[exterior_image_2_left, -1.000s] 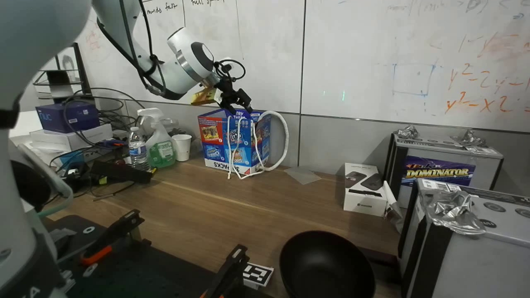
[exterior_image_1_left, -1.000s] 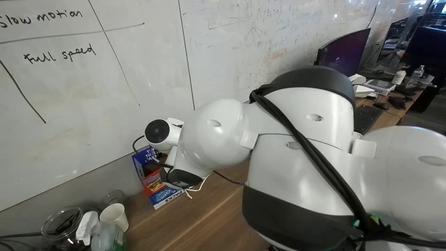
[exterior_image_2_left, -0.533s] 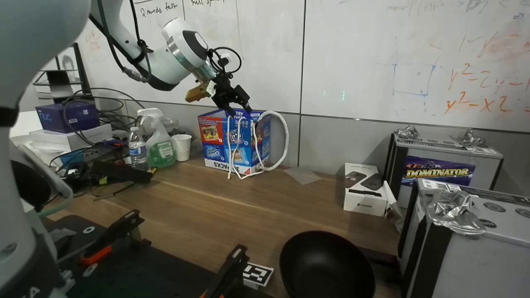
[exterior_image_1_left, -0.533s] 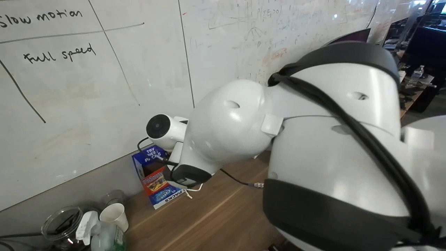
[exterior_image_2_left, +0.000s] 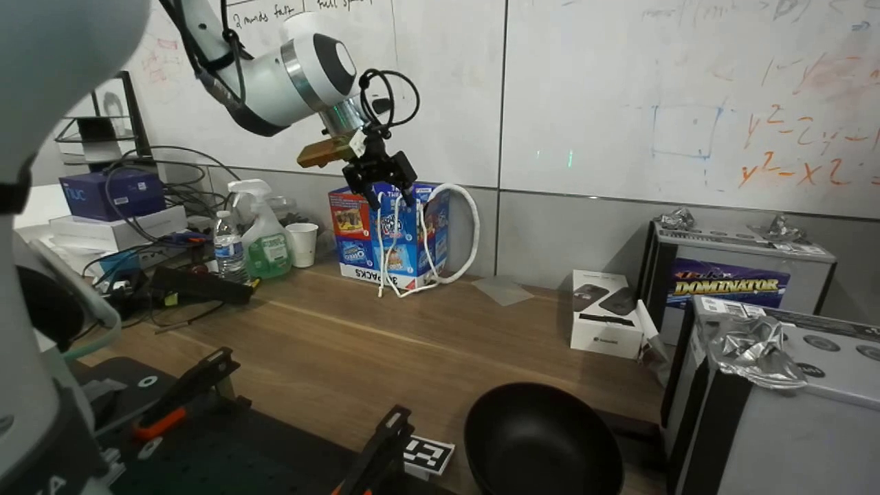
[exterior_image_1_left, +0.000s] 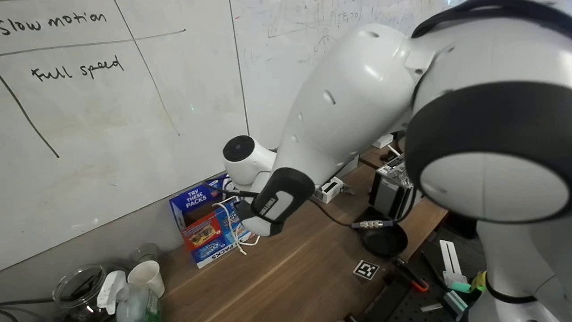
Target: Put the strings in the blue box
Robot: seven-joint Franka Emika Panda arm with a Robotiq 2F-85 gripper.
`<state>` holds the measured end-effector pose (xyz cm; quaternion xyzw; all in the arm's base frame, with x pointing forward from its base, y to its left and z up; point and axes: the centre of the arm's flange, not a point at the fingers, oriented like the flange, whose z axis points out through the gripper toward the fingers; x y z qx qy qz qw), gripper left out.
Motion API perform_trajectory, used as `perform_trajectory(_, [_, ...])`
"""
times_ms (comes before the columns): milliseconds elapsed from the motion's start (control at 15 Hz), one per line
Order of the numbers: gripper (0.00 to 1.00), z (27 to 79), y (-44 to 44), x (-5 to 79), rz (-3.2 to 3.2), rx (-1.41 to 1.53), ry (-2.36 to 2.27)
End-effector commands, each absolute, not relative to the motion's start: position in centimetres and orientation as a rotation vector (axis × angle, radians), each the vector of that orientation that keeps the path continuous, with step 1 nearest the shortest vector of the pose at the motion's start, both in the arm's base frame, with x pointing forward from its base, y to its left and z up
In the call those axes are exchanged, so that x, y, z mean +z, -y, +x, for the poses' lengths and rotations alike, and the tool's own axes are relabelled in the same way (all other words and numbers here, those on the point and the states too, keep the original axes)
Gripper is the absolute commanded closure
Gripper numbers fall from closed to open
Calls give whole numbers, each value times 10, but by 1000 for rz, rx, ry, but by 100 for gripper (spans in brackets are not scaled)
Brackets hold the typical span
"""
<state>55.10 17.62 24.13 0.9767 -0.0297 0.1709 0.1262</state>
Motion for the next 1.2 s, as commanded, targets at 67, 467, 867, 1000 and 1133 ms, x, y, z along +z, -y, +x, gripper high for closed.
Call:
perform_trajectory(67, [0, 500, -89, 215, 2984, 382, -170])
perform_trajectory(467, [0, 483, -56, 176, 3070, 297, -443])
perform_trajectory(867, [0, 513, -65, 147, 3166, 342, -531])
perform_trajectory(1000, [0, 529, -62, 139, 3175, 364, -530])
perform_trajectory(1133, [0, 546, -56, 123, 3173, 389, -532])
